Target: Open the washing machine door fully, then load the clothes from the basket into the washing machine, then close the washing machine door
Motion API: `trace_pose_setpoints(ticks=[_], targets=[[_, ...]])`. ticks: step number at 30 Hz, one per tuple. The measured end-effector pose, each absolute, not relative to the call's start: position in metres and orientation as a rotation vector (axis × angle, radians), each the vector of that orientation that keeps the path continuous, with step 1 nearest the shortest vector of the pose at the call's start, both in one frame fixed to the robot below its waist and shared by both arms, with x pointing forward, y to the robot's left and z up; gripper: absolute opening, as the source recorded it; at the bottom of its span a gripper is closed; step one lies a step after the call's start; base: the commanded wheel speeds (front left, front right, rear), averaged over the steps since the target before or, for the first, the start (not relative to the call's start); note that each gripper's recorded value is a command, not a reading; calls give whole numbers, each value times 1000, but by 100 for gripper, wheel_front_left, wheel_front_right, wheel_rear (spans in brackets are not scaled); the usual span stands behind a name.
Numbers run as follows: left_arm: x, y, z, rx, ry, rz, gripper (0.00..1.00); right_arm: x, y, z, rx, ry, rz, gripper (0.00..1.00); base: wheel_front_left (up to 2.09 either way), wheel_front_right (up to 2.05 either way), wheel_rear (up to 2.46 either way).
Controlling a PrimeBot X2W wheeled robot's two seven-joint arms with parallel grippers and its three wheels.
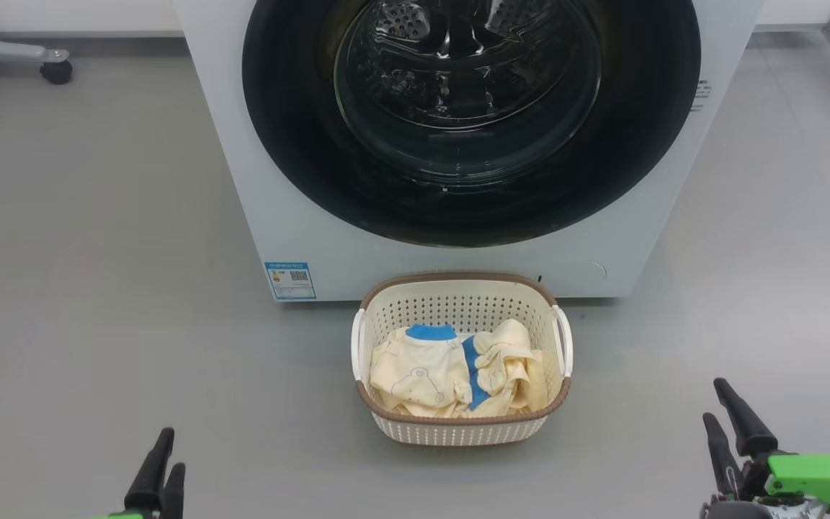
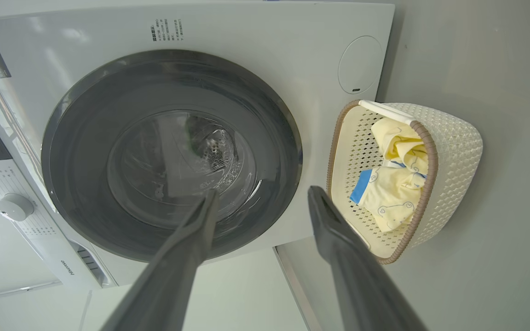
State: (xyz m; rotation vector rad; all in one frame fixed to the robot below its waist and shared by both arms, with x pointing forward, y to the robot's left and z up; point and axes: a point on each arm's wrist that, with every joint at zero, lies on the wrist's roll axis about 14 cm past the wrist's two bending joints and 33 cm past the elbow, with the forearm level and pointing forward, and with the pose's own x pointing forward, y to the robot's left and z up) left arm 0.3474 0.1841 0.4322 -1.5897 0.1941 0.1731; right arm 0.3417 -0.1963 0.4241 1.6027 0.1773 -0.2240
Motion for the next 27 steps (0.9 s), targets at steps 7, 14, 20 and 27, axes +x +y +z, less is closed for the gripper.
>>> trace_pose_setpoints(ticks=[7, 14, 20, 27], targets=[[352, 185, 440, -1549, 169, 157, 100, 347, -193, 429, 1563, 169, -210, 100, 0, 0, 0], [355, 188, 446, -1481, 158, 139, 100, 351, -194, 433, 1489, 170, -191, 100, 0, 0, 0], [359, 191, 451, -1386, 147, 124, 100, 359, -192, 440, 1408, 169, -154, 100, 0, 0, 0], [361, 189, 454, -1314, 145, 109, 100, 362, -189, 443, 1325, 174, -133, 100, 0, 0, 0]])
